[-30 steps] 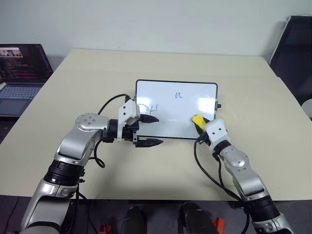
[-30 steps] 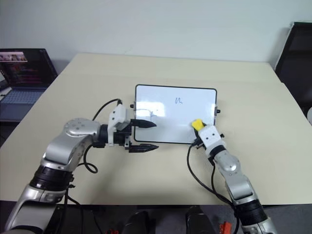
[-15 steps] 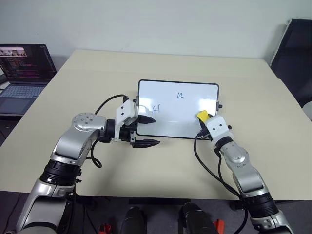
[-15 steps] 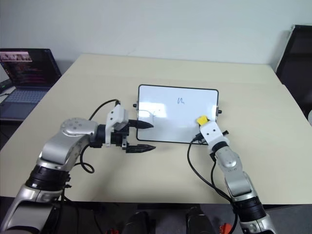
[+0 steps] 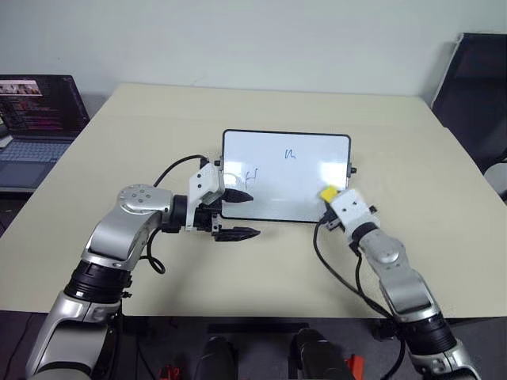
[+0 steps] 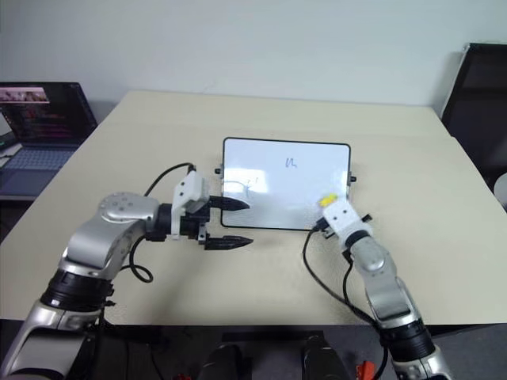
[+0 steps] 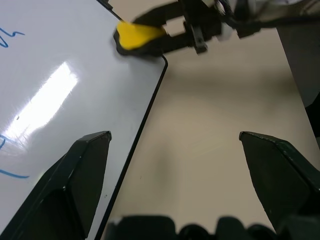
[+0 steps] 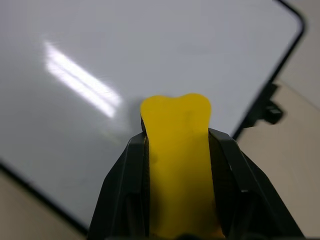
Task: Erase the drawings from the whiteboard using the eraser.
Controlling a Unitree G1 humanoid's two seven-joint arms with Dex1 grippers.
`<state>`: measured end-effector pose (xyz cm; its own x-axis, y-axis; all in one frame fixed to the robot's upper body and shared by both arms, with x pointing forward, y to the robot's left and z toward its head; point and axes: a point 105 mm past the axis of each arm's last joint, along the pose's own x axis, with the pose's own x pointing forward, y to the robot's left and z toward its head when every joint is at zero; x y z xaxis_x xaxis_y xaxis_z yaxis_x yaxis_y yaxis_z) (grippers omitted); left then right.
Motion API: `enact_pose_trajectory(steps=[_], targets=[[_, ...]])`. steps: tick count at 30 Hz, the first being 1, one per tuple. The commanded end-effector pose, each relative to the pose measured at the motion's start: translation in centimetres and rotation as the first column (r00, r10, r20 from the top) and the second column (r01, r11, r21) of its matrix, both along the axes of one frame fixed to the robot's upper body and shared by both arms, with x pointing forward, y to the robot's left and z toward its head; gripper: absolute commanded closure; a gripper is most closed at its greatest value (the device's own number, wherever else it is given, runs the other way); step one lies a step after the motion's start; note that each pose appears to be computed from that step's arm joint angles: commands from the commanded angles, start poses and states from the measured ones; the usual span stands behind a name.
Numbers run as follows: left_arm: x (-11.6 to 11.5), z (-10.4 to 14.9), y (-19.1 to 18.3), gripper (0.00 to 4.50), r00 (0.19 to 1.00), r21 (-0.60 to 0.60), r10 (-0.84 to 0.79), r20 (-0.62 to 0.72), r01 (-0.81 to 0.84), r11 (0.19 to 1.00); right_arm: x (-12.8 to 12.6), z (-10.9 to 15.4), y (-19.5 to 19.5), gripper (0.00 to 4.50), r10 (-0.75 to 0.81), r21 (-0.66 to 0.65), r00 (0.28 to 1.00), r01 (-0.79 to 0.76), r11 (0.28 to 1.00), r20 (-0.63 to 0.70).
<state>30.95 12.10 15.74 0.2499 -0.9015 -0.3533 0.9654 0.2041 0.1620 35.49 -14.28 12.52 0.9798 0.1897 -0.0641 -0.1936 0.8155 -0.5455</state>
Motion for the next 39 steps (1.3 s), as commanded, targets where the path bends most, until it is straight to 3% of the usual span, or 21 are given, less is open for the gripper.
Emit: enact_pose_trajectory(steps=[1, 11, 17, 24, 29, 34, 39], targets=[[-0.2, 1.3, 0.1, 0.0, 0.998, -0.01, -0.01, 0.058, 0.011, 1.0, 0.3, -0.3, -0.7, 3.25, -0.042, -0.016, 0.999, 0.042, 0.999, -0.022], [0.0, 1.3, 0.1, 0.0, 0.998, -0.015, -0.005, 0.063, 0.006, 1.0, -3.1, -4.3, 1.3, 3.25, 0.15, -0.109, 0.94, -0.191, 0.975, -0.305], [-0.1, 1.1, 0.2, 0.0, 0.998, -0.016, -0.003, 0.062, 0.004, 1.0, -2.3, -2.7, 0.9, 3.25, 0.117, -0.148, 0.964, -0.155, 0.977, -0.24], [0.3, 1.7, 1.0, 0.0, 0.993, -0.078, 0.092, 0.073, -0.086, 0.993, -4.1, 0.2, 0.4, 3.25, 0.171, 0.003, 0.963, -0.174, 0.985, -0.209], [0.5, 2.0, 1.4, 0.0, 0.987, -0.098, 0.138, 0.083, -0.13, 0.987, -3.8, 2.5, -0.8, 3.25, 0.137, -0.005, 0.985, -0.138, 0.99, -0.102], [1.4, 4.0, 1.0, 0.0, 0.971, -0.165, 0.189, 0.145, -0.164, 0.973, -3.2, 4.1, 0.6, 3.25, 0.186, 0.036, 0.981, -0.184, 0.982, -0.047], [2.4, 6.9, 0.9, 0.0, 0.936, -0.268, 0.29, 0.198, -0.233, 0.935, -5.0, 5.9, 2.5, 3.25, 0.357, 0.092, 0.934, -0.357, 0.929, 0.025]])
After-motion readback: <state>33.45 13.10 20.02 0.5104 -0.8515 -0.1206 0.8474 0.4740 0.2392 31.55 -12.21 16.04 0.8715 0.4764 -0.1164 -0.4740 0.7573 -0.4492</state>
